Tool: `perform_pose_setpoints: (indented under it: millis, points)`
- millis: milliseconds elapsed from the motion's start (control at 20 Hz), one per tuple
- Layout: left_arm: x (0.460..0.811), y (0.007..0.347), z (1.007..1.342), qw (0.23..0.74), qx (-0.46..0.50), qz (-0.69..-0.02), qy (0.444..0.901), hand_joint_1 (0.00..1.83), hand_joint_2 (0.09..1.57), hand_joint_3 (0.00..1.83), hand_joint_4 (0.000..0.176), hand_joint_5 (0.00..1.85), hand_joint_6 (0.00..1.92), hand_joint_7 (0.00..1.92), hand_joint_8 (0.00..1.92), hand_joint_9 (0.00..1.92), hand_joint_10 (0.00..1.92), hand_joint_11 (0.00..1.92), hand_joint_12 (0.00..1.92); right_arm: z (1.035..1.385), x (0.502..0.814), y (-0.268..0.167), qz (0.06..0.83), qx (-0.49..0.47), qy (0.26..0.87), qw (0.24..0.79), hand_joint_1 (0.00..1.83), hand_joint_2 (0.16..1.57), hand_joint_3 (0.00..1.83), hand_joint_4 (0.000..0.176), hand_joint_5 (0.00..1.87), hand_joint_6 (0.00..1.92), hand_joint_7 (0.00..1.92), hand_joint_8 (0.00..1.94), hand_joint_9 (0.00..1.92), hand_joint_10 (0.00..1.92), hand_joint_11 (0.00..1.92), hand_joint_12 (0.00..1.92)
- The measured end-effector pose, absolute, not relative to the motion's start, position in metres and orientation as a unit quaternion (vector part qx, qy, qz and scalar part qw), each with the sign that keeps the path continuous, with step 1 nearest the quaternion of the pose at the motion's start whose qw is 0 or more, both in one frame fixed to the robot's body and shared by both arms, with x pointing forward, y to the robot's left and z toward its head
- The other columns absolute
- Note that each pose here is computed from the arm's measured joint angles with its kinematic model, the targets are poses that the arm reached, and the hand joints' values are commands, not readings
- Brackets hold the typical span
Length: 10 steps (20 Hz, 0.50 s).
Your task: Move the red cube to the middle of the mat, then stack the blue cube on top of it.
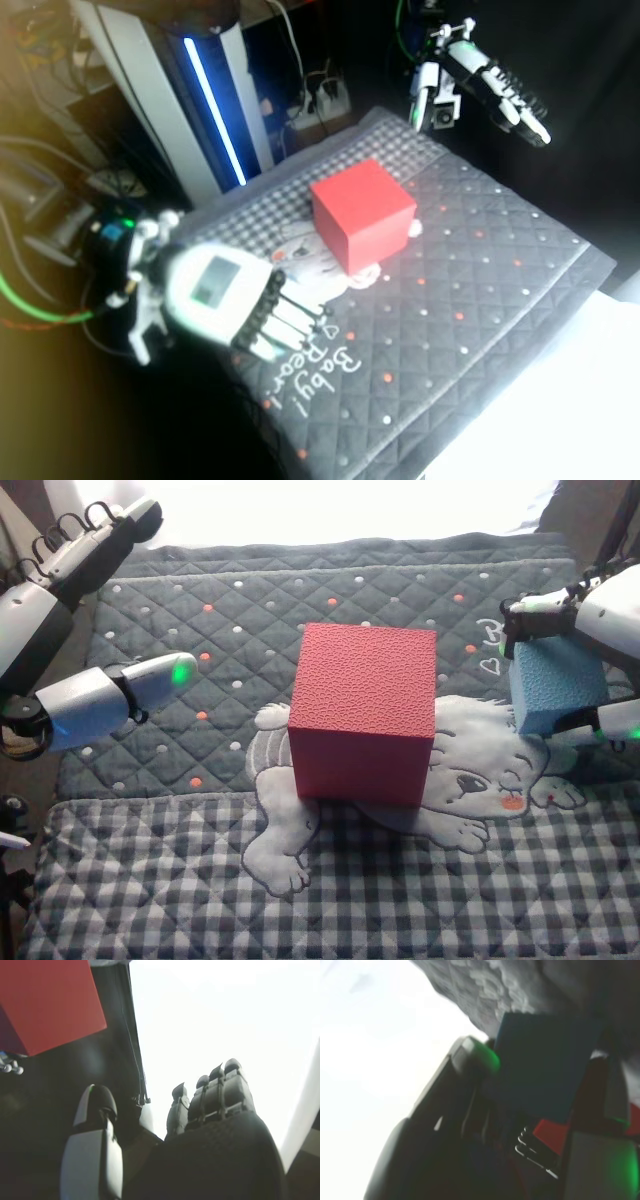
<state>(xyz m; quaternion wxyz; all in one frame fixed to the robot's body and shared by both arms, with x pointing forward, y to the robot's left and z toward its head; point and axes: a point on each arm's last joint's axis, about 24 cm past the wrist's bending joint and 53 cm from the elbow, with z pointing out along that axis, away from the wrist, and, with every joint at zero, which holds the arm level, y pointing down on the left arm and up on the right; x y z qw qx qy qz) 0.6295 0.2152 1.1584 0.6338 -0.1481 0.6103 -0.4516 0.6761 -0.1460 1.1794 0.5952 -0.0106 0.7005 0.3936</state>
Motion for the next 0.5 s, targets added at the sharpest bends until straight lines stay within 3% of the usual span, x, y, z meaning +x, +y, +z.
perform_pose_setpoints:
  millis: [50, 100, 150, 200, 350, 400, 500]
  points:
    - [0.629, 0.215, 1.159, 0.635, -0.148, -0.452, 0.609, 0.63, 1.16, 0.02, 0.138, 0.08, 0.0, 0.0, 0.0, 0.0, 0.0, 0.0, 0.0, 1.189, 0.672, -0.148, 0.397, -0.017, 0.69, 0.605, 1.51, 1.18, 0.06, 0.0, 1.14, 1.92, 1.25, 1.94, 1.36, 1.92, 1.47, 1.92]
    - [0.629, 0.216, 1.159, 0.635, -0.148, -0.451, 0.609, 0.6, 1.18, 0.02, 0.128, 0.08, 0.0, 0.0, 0.0, 0.0, 0.0, 0.01, 0.01, 1.203, 0.669, -0.152, 0.399, -0.022, 0.678, 0.617, 1.52, 1.08, 0.24, 0.0, 1.15, 1.92, 1.28, 1.94, 1.37, 1.92, 1.46, 1.92]
    - [0.629, 0.217, 1.158, 0.635, -0.149, -0.45, 0.61, 0.6, 1.18, 0.02, 0.128, 0.08, 0.0, 0.0, 0.0, 0.0, 0.0, 0.01, 0.01, 1.214, 0.666, -0.153, 0.402, -0.029, 0.667, 0.627, 1.52, 1.08, 0.24, 0.0, 1.15, 1.92, 1.28, 1.94, 1.37, 1.92, 1.46, 1.92]
    - [0.629, 0.219, 1.156, 0.635, -0.152, -0.447, 0.612, 0.57, 1.19, 0.02, 0.125, 0.07, 0.0, 0.0, 0.0, 0.0, 0.0, 0.01, 0.01, 1.235, 0.662, -0.149, 0.411, -0.042, 0.645, 0.643, 1.55, 0.92, 0.57, 0.0, 1.12, 1.92, 1.24, 1.94, 1.32, 1.92, 1.41, 1.92]
    - [0.629, 0.219, 1.156, 0.635, -0.152, -0.448, 0.611, 0.57, 1.2, 0.01, 0.119, 0.06, 0.0, 0.0, 0.0, 0.0, 0.0, 0.01, 0.01, 1.273, 0.649, -0.128, 0.437, -0.082, 0.601, 0.665, 1.52, 0.93, 0.54, 0.0, 1.14, 1.92, 1.25, 1.94, 1.29, 1.92, 1.37, 1.92]
    - [0.629, 0.221, 1.156, 0.636, -0.156, -0.446, 0.61, 0.54, 1.2, 0.01, 0.114, 0.08, 0.01, 0.0, 0.0, 0.0, 0.0, 0.03, 0.02, 1.291, 0.641, -0.114, 0.453, -0.103, 0.578, 0.671, 1.5, 0.98, 0.46, 0.0, 1.02, 1.92, 1.17, 1.94, 1.27, 1.92, 1.38, 1.92]
    - [0.629, 0.223, 1.155, 0.637, -0.158, -0.444, 0.61, 0.52, 1.21, 0.01, 0.114, 0.08, 0.01, 0.0, 0.0, 0.0, 0.0, 0.02, 0.02, 1.312, 0.633, -0.1, 0.477, -0.118, 0.55, 0.676, 1.49, 0.99, 0.46, 0.0, 0.97, 1.92, 1.13, 1.94, 1.27, 1.92, 1.4, 1.92]
